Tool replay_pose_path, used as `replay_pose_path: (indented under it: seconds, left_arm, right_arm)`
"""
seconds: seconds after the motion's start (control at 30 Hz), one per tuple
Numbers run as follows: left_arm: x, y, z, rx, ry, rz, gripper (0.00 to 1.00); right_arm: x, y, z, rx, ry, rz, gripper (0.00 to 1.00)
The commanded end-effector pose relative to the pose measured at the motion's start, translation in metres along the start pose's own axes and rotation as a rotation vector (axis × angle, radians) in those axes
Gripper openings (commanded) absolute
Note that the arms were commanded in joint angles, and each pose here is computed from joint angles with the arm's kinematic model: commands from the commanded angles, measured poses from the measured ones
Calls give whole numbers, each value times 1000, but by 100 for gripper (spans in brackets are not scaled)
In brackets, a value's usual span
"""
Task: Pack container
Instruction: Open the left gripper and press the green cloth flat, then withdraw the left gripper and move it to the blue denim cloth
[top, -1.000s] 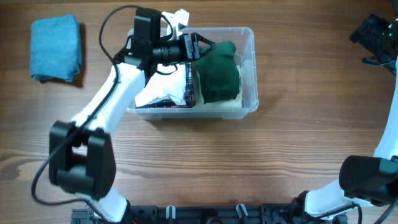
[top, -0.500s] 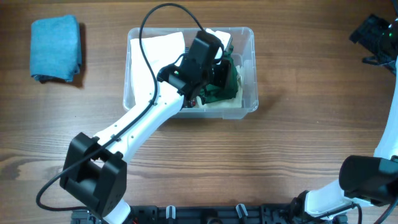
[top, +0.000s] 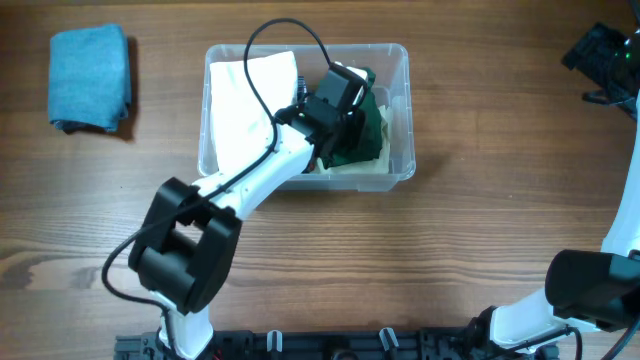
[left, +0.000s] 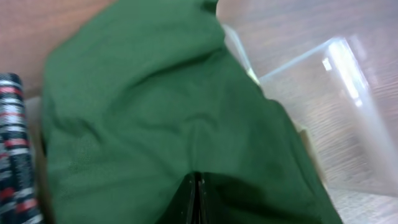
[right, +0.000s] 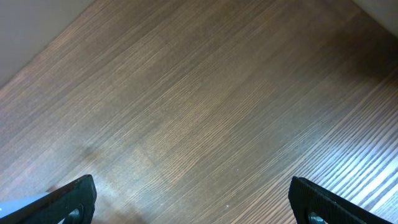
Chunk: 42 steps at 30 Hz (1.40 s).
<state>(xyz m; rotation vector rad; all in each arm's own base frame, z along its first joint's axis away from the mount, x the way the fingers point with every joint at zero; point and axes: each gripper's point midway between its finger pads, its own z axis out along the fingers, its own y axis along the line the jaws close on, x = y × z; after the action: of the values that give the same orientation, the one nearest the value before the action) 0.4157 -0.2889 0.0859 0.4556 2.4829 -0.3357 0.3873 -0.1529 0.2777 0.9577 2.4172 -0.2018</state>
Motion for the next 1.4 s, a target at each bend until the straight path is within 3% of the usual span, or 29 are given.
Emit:
replay_pose_path:
  seconds: [0.0,0.2,0.37,0.7,0.9,1.07,1.2,1.37]
  left_arm:
    - [17,-11,16,74,67,13,4]
    - [32,-19,28,102,112,21,4]
    - [16,-23,17,113,68,23,4]
    - [-51,-36,-79,147,-117,30,15]
    - [-76,-25,-150,99,-248,19,40]
    - [-89,15,-196,-18,-336,-33,77]
    - [-88,70,-208,-126,-331,-92,90]
    - [-81,151,-208,-212,-301,-231,99]
  right_arm:
    - [1,3,4,-6,9,12,100]
    - [1,3,4,-6,9,13,100]
    - [1,3,4,-6,9,12,100]
    - [1,3,4,-6,9,12,100]
    - [1,3,4,-6,9,12,100]
    - [1,3,4,-6,9,13,100]
    - [1,3,4,-6,9,12,100]
    - [1,3,4,-6,9,12,100]
